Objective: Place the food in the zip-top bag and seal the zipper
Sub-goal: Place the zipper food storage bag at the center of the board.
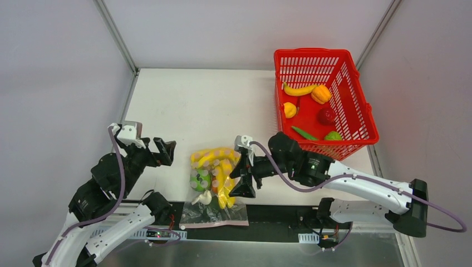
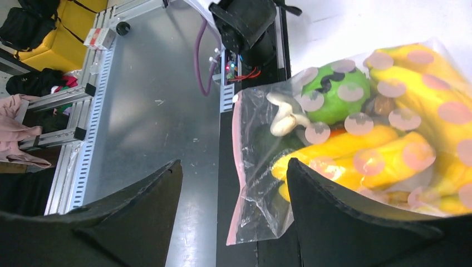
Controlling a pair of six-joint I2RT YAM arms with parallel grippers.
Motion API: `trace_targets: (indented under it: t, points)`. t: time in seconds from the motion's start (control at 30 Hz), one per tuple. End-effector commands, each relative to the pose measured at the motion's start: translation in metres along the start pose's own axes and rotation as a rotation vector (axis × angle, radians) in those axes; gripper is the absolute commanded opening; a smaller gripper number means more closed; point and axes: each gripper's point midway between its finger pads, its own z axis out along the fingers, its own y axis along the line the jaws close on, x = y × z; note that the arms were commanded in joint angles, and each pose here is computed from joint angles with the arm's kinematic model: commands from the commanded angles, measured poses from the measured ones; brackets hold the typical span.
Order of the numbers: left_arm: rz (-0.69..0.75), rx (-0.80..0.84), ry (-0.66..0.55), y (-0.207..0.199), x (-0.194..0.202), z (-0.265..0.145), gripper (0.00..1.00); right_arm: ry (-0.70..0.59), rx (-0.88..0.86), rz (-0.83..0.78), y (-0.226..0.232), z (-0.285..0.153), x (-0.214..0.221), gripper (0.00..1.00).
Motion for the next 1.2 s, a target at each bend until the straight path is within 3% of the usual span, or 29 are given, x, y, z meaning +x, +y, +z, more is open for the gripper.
trace_targets:
  t: [0.0,0.23,0.33,0.43,0.57,0.63,0.73,0.83,0.9,1.03,1.17]
  points:
    - [-0.017,0.005,0.069,-0.008,0.016,0.010,0.99,-0.030,0.047,0.124,-0.017,0.022,-0.003,0.74]
    - [-0.087,-0.059,0.089,0.003,0.034,0.008,0.99,0.131,0.072,0.269,-0.029,0.099,0.027,0.72]
    - [-0.096,-0.089,0.076,0.012,0.035,0.003,0.99,0.281,0.016,0.217,0.000,0.124,0.058,0.73]
    - [-0.105,-0.123,0.050,0.021,0.033,0.000,0.99,0.318,0.044,0.204,0.000,0.138,0.075,0.76]
    - [-0.115,-0.158,0.020,0.029,0.029,-0.003,0.99,0.291,0.360,0.232,-0.066,0.143,0.083,0.79]
    - [-0.107,-0.162,0.022,0.029,0.028,-0.003,0.99,0.244,0.479,0.287,-0.102,0.136,0.076,0.80]
    - [-0.080,-0.158,0.041,0.027,0.027,0.000,0.99,0.196,0.513,0.343,-0.133,0.122,0.062,0.80]
    - [-0.078,-0.171,0.050,0.024,0.024,0.004,0.99,0.191,0.146,0.334,-0.084,0.114,0.026,0.79]
    - [-0.074,-0.164,0.052,0.019,0.027,0.013,0.99,0.152,0.049,0.256,-0.061,0.096,-0.002,0.80]
    - [-0.043,-0.190,0.073,0.012,0.027,0.030,0.99,-0.014,0.300,0.127,-0.076,0.037,-0.060,0.85]
    - [0.000,-0.198,0.135,0.002,0.031,0.049,0.99,-0.253,0.695,0.056,-0.128,-0.051,-0.113,0.94]
